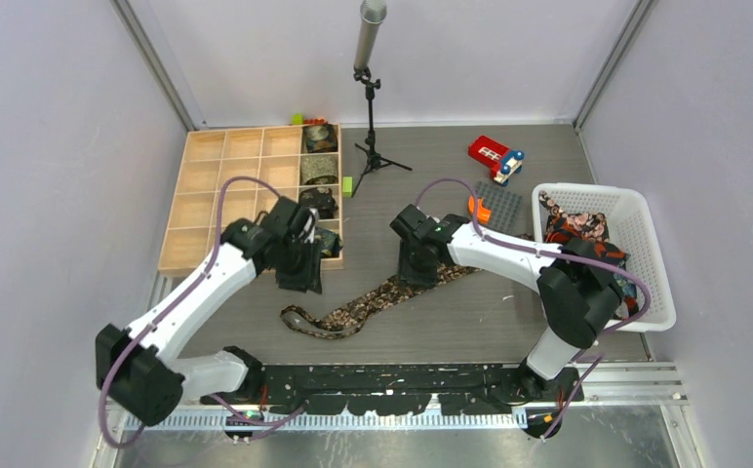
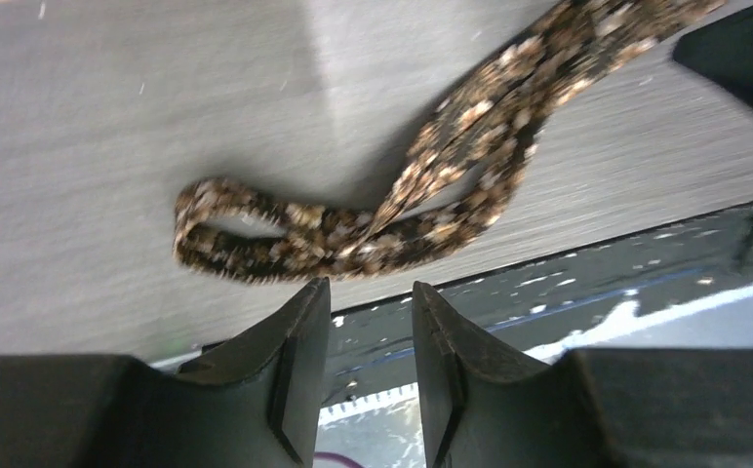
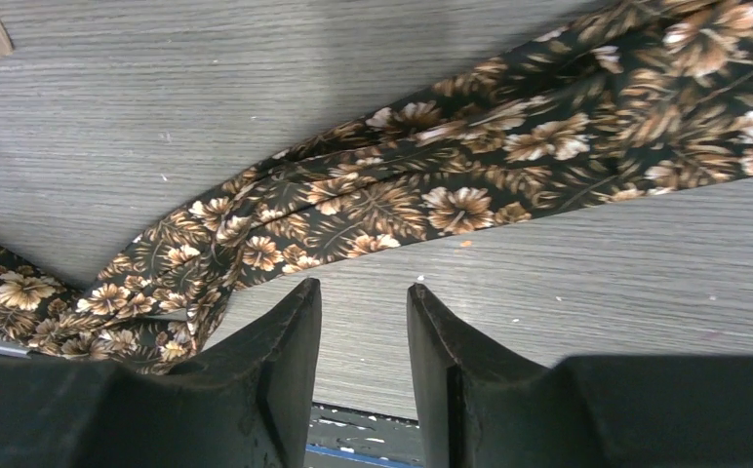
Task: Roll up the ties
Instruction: Flatten out the tie at the center of the board.
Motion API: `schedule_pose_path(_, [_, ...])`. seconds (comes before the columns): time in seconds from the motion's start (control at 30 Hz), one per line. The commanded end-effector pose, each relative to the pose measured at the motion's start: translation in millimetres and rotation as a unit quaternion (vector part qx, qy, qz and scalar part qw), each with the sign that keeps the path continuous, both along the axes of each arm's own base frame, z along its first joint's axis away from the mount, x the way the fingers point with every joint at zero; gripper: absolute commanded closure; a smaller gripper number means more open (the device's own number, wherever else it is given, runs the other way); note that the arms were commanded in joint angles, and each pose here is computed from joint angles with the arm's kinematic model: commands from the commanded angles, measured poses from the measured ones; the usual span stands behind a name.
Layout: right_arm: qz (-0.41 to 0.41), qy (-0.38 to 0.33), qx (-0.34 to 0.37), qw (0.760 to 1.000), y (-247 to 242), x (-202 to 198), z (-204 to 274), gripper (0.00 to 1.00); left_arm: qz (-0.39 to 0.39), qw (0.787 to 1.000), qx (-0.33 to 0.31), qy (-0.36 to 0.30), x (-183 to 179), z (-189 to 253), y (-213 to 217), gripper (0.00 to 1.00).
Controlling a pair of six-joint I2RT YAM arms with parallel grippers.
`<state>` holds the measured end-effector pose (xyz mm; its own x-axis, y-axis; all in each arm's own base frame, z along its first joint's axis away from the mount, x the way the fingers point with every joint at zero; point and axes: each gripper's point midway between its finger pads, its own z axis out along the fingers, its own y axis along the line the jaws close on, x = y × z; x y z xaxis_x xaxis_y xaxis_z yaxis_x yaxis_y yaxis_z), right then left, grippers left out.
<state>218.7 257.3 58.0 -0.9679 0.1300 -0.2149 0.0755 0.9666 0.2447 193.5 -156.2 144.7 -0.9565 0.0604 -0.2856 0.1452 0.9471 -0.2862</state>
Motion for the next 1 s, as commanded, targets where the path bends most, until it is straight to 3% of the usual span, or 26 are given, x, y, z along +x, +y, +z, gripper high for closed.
schedule_pose_path(0.0, [-0.006, -0.029, 0.02, 0.999, 19.0, 14.8, 10.5, 0.6, 0.1, 0.992, 0.059, -0.049, -16.8, -16.1, 26.2, 0.63])
schedule_pose_path(0.17, [-0.002, -0.015, 0.006, 1.0, 18.3, 14.2, -8.7, 0.67, 0.214, 0.973, 0.078, -0.044, -39.7, -38.7, 50.7, 0.65])
schedule_pose_path(0.37, [0.001, -0.008, -0.023, 1.0, 12.3, 14.9, -29.9, 0.7, 0.318, 0.941, 0.062, -0.098, -39.3, -44.4, 77.3, 0.64])
schedule_pose_path(0.63, [-0.011, -0.001, -0.055, 0.998, -5.4, 20.4, -46.5, 0.71, 0.33, 0.933, 0.112, -0.09, -41.0, -66.2, 90.3, 0.64])
schedule_pose_path(0.97, [-0.016, 0.007, -0.063, 0.998, -14.2, 23.9, -52.6, 0.71, 0.331, 0.934, 0.112, -0.067, -36.1, -94.4, 82.5, 0.7])
